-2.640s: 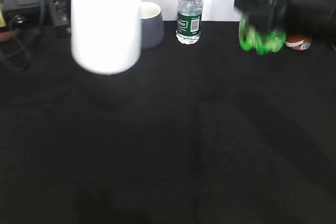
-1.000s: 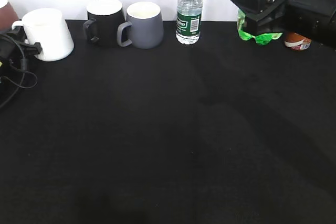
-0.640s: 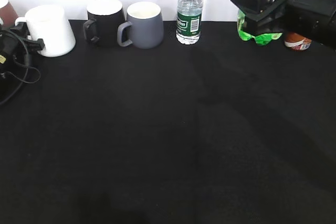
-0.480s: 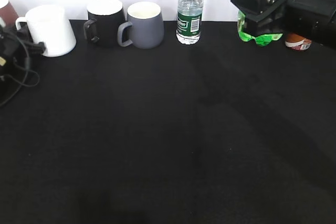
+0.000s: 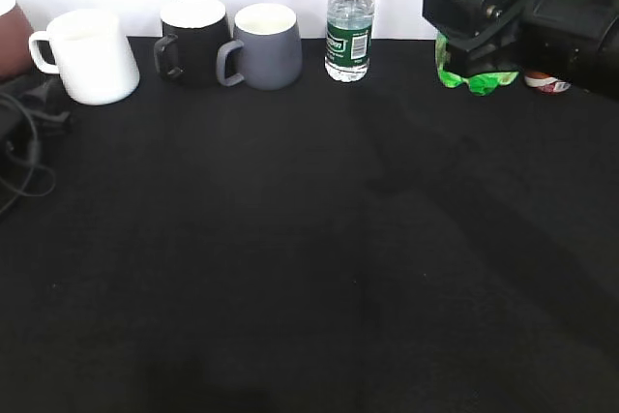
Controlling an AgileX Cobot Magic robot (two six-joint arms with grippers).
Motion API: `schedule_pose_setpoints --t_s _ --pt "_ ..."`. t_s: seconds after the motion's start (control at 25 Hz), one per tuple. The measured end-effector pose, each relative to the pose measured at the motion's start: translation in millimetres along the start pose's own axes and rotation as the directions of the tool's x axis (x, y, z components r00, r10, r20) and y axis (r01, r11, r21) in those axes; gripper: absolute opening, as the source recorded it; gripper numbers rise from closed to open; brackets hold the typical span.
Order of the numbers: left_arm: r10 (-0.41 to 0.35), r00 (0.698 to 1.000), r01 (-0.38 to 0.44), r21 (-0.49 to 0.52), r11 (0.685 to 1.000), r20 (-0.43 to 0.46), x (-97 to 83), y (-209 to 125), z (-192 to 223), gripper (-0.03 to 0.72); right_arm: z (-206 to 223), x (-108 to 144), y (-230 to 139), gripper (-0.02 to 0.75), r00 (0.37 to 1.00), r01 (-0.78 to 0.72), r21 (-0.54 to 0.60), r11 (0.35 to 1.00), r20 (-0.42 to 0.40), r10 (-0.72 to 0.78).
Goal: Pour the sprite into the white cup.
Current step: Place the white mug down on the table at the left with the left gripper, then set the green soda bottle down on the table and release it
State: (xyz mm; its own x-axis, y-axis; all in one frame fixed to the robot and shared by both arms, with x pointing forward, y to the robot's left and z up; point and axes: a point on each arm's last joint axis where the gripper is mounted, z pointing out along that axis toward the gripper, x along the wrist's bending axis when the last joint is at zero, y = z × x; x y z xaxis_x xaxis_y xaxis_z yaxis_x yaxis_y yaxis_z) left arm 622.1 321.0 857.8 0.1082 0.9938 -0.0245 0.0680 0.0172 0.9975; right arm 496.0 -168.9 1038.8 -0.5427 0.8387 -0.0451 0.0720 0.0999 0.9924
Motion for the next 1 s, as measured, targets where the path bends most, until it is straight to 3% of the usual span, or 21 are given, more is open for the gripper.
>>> schedule_pose_setpoints --t_s 0.08,0.16,0.28,0.4,0.52,0.68,0.72,0.84,1.0 --pt "0.004 1.000 -0.005 0.031 0.999 0.020 -7.9 14.9 -27.6 0.341 6.3 -1.8 -7.2 0.376 1.000 -0.013 0.000 1.000 0.001 0.013" --pt "0.015 1.000 -0.015 -0.004 1.000 0.026 -16.4 48.4 -63.2 0.341 22.4 -6.1 -23.0 0.376 0.997 -0.071 -0.058 0.996 0.026 0.073" --pt "0.057 0.998 -0.053 -0.188 0.981 0.018 -28.3 114.8 -117.3 0.341 44.6 -20.5 -56.3 0.376 0.975 -0.140 -0.191 0.972 0.146 0.169" --pt "0.100 0.995 -0.092 -0.362 0.927 0.002 -34.8 164.1 -146.2 0.341 60.6 -25.7 -105.5 0.376 0.967 -0.108 -0.132 0.985 0.218 0.135" --pt "0.099 0.995 -0.090 -0.383 0.919 0.006 -38.0 177.1 -159.6 0.341 86.3 -33.3 -130.7 0.376 0.968 -0.040 -0.080 0.996 0.244 0.059" --pt "0.089 0.994 -0.051 -0.418 0.907 0.070 -44.9 187.0 -168.6 0.341 107.0 -86.6 -145.2 0.376 0.928 -0.071 -0.127 0.989 0.356 0.113" --pt "0.096 0.992 -0.053 -0.426 0.903 0.080 -46.2 188.3 -169.7 0.341 112.5 -93.1 -148.9 0.376 0.927 -0.082 -0.140 0.987 0.353 0.127" --pt "0.112 0.989 -0.063 -0.416 0.907 0.095 -48.1 187.5 -169.7 0.341 131.0 -83.5 -159.8 0.376 0.971 -0.064 -0.115 0.991 0.221 0.089" --pt "0.138 0.984 -0.079 -0.410 0.909 0.117 -50.8 186.5 -169.7 0.341 143.7 -87.5 -164.7 0.376 0.970 -0.063 -0.139 0.988 0.224 0.094"
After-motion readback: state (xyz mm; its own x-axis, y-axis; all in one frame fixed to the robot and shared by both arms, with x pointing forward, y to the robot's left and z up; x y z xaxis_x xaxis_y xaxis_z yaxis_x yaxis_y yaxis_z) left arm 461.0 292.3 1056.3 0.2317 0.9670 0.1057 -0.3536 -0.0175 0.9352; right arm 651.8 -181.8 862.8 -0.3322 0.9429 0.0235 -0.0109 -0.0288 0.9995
